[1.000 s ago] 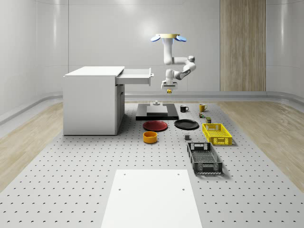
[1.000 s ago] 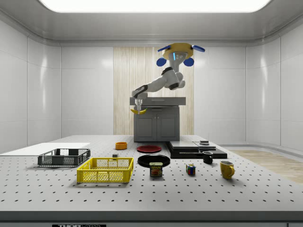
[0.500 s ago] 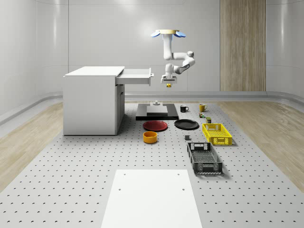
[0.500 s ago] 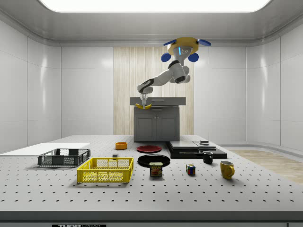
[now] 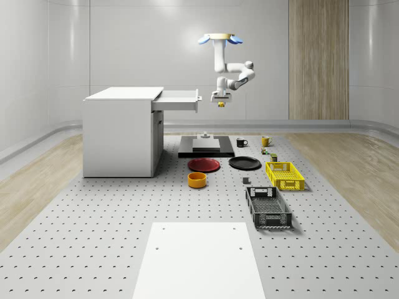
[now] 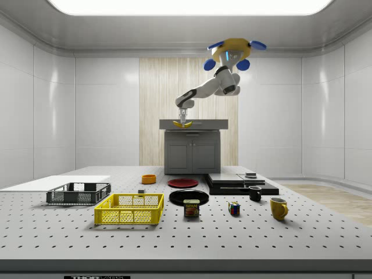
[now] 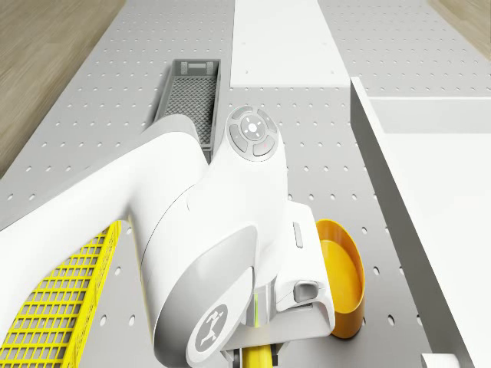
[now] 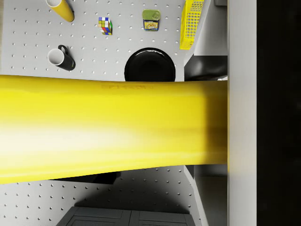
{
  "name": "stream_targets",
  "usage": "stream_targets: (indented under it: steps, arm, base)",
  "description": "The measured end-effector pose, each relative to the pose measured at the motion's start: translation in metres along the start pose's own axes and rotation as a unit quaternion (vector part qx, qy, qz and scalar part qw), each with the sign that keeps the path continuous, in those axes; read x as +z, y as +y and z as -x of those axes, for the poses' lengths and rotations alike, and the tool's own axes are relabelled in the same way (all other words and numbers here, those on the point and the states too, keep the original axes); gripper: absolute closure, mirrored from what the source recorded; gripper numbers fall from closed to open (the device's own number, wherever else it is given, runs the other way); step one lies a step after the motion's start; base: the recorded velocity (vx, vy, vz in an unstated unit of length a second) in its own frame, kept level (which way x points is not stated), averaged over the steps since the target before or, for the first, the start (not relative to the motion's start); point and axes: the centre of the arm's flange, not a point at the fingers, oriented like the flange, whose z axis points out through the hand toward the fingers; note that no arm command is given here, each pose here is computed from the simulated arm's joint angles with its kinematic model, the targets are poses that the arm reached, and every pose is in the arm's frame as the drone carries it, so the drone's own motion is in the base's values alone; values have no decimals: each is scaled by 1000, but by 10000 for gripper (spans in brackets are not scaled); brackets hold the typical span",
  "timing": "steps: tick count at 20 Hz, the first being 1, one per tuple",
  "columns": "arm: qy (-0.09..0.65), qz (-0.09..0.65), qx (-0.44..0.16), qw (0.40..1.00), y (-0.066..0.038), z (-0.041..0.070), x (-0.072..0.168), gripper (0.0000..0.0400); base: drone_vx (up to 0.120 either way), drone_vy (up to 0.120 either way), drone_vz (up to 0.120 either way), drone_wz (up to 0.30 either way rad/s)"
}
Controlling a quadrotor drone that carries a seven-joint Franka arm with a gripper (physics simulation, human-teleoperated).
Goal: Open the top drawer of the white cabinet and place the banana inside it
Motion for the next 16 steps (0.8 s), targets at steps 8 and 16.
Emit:
stream_targets:
  steps: [8, 16]
  arm:
    - [0, 0, 0, 1000, 0, 0, 0, 208]
    - [0, 0, 0, 1000, 0, 0, 0, 208]
  base:
    - [-120, -20, 120, 0]
    - [-120, -120, 120, 0]
